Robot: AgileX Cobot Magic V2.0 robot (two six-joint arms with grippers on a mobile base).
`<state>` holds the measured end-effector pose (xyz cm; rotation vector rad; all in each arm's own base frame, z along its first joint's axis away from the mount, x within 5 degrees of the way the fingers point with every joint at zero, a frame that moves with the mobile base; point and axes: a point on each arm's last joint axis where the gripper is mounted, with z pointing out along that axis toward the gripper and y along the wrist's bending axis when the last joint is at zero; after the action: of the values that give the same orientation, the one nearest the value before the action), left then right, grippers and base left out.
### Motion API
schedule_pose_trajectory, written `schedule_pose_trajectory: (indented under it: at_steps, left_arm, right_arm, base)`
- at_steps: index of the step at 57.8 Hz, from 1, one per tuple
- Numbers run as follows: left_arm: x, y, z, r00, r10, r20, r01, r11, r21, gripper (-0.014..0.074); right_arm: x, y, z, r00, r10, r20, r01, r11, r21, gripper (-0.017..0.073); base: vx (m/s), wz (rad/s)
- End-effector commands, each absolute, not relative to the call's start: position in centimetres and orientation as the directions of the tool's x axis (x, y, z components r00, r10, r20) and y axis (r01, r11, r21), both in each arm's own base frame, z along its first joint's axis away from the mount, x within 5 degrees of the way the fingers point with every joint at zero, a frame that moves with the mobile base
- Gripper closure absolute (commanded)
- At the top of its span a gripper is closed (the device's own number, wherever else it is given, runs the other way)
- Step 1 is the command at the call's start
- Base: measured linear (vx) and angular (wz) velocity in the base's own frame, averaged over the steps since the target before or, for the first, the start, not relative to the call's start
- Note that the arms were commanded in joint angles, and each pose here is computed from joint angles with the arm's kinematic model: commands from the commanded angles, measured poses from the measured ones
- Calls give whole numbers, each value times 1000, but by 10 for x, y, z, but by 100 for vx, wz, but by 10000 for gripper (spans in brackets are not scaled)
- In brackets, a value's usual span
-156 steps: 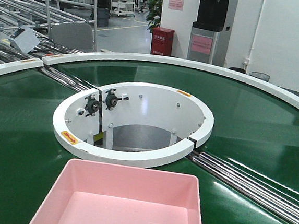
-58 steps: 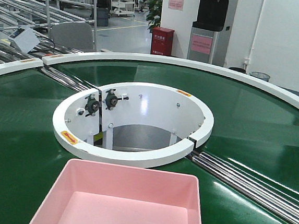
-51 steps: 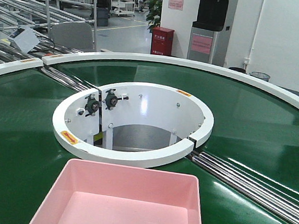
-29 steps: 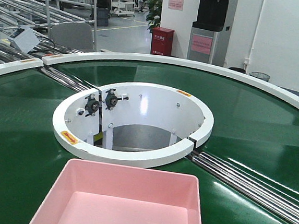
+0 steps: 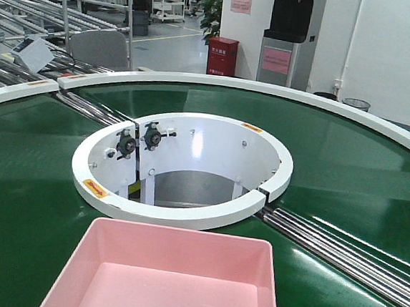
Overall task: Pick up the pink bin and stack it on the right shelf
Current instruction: 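Lower both grippers onto opposite side walls of the pink bin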
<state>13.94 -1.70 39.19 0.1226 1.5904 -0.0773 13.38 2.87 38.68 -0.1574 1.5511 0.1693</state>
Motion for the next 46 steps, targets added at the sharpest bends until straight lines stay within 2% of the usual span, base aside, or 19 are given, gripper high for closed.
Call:
schedule_pose_trajectory:
  at_steps: [1, 8, 12, 17, 23, 30, 35, 46]
  left_arm:
    - [141, -22, 405, -24, 18, -1000, 159, 987, 14, 135]
    - [165, -29, 406, -215, 42, -976, 189, 982, 1, 135]
    - [188, -34, 405, -330, 33, -943, 202, 979, -36, 135]
    - [223, -44, 399, -472, 9, -881, 219, 970, -107, 135]
    - [259, -54, 381, -584, 25, -811, 234, 962, -139, 135]
    - [301, -62, 341, -698, 10, -716, 208, 960, -190, 135]
    - [320, -65, 315, -745, 7, -667, 189, 961, -201, 135]
    - [345, -71, 267, -823, 12, -567, 170, 959, -226, 135]
  right_arm:
    - [144, 36, 395, -71, -30, -997, -239, 971, -13, -15]
    - [175, 50, 394, -344, -86, -935, -250, 968, 3, 2]
    - [199, 57, 390, -507, -69, -859, -214, 976, 49, 16]
    - [232, 67, 381, -644, -94, -759, -194, 980, 43, 49]
    - [268, 80, 365, -721, -84, -688, -181, 981, 70, 88]
    - [296, 94, 339, -791, -51, -610, -165, 977, 132, 113]
    - [310, 101, 317, -830, -40, -557, -151, 976, 155, 114]
    - [329, 106, 285, -863, -48, -503, -140, 979, 146, 114]
  base:
    - [0, 0]
    - [0, 0]
    - [0, 0]
    - [0, 0]
    - [0, 0]
    - [0, 0]
    - [0, 0]
    - [0, 0]
